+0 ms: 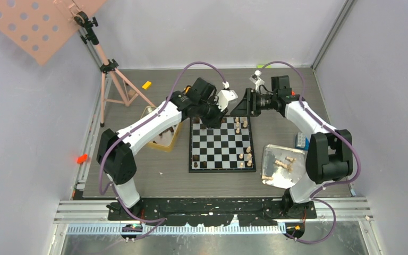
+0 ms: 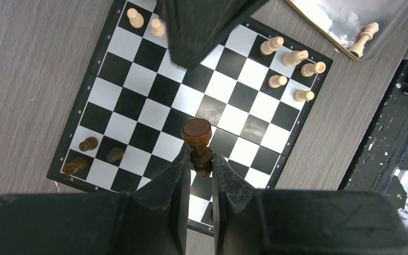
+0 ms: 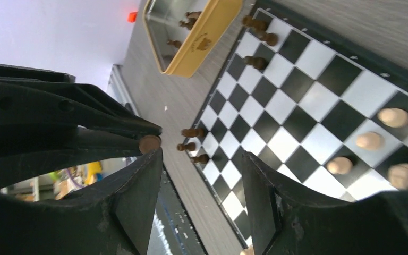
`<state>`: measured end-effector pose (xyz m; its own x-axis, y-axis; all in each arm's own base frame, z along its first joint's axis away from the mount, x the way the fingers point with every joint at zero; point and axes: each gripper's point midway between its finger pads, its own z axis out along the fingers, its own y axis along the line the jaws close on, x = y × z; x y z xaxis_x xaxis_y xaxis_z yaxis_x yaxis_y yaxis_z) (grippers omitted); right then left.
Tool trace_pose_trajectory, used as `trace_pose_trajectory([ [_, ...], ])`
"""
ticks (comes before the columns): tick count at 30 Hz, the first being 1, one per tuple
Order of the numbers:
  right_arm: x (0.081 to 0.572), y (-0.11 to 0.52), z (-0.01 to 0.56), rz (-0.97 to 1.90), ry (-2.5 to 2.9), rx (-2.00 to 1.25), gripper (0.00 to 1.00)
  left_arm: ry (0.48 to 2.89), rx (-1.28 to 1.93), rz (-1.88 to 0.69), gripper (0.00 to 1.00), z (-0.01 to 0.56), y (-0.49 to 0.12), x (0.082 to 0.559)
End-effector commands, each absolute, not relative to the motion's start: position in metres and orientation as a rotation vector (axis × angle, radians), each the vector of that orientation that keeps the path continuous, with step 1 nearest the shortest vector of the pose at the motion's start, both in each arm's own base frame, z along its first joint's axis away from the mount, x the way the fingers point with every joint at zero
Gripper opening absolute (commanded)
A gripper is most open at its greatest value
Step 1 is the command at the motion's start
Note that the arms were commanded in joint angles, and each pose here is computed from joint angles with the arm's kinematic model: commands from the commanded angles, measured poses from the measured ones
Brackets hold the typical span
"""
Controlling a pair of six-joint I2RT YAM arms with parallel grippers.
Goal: Set up the chess pieces on the board
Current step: Place the chess piece on the chessboard.
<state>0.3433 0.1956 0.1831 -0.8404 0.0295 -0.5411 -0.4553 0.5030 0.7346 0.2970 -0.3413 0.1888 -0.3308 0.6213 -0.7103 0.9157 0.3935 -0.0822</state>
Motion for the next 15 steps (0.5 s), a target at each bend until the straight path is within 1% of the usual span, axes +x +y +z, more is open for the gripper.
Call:
trace_pose_trajectory([
  [1,0.340,0.226,0.204,1.505,2.164,-0.390,0.62,2.012,1.273,-0.696,0.00,0.211,-0.350,0.298],
  [10,0.328,0.247,0.194,1.592,2.203,-0.429,0.59,2.030,1.275,-0.673,0.00,0.202,-0.348,0.299],
  [15,0.320,0.252,0.189,1.606,2.231,-0.456,0.54,2.038,1.274,-0.652,0.00,0.198,-0.346,0.300],
])
